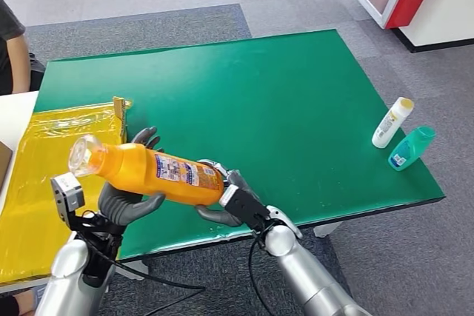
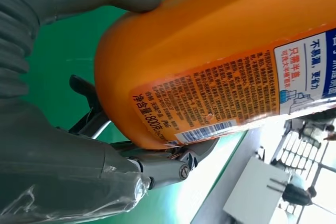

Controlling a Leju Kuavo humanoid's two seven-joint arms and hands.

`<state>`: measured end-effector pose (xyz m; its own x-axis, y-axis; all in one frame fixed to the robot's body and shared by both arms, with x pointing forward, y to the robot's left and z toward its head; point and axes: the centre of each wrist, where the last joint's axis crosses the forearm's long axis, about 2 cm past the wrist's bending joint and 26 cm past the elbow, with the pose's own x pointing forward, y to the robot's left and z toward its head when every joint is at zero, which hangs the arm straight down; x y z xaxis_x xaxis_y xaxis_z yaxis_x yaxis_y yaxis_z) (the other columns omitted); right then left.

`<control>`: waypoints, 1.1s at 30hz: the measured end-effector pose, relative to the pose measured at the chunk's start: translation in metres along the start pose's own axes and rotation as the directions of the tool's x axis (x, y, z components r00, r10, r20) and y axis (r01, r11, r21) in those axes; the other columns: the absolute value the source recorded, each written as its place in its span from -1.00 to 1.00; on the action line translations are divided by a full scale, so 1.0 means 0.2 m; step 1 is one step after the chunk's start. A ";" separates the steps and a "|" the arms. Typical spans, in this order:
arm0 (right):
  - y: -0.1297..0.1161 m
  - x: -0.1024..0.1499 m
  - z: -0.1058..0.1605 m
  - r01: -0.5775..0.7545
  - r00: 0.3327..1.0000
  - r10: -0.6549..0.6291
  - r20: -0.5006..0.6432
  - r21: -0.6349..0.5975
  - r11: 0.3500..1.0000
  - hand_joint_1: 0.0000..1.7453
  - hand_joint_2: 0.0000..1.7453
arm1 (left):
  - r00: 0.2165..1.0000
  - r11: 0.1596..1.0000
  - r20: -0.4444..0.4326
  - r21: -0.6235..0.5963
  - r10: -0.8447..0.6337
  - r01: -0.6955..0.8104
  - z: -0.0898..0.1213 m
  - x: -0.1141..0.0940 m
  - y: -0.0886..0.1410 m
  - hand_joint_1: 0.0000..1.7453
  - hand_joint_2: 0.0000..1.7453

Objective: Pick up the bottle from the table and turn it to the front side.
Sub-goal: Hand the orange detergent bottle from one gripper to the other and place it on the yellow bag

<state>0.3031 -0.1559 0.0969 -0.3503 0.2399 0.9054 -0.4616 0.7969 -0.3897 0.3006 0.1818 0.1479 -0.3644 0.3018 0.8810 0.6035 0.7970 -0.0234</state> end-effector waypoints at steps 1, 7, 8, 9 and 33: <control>0.01 -0.01 0.00 -0.005 1.000 0.005 -0.002 0.007 1.000 1.00 1.00 | 1.000 1.000 0.005 -0.007 0.002 -0.001 -0.01 0.00 0.00 0.07 1.00; 0.06 -0.02 -0.01 -0.001 1.000 0.002 -0.024 0.029 1.000 0.99 1.00 | 1.000 1.000 0.012 -0.019 0.004 -0.004 -0.05 0.02 -0.02 1.00 1.00; 0.06 -0.02 -0.01 0.001 1.000 0.000 -0.028 0.031 1.000 0.98 1.00 | 1.000 1.000 0.010 -0.020 0.002 -0.002 -0.06 0.02 -0.02 1.00 1.00; 0.07 -0.03 -0.01 0.002 0.999 -0.001 -0.032 0.032 0.999 0.72 1.00 | 1.000 1.000 0.007 -0.018 -0.003 0.003 -0.06 0.02 -0.03 1.00 1.00; -0.04 -0.10 0.19 0.084 0.990 -0.102 -0.099 -0.166 0.982 -1.00 1.00 | 0.400 0.476 -0.281 -0.301 -0.872 0.827 -0.09 0.21 0.27 1.00 1.00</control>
<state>0.2824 -0.1888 0.0757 -0.2189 0.2114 0.9526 -0.3476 0.8953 -0.2786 0.3306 0.2271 0.1930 -0.4733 -0.7213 0.5057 0.1992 0.4715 0.8590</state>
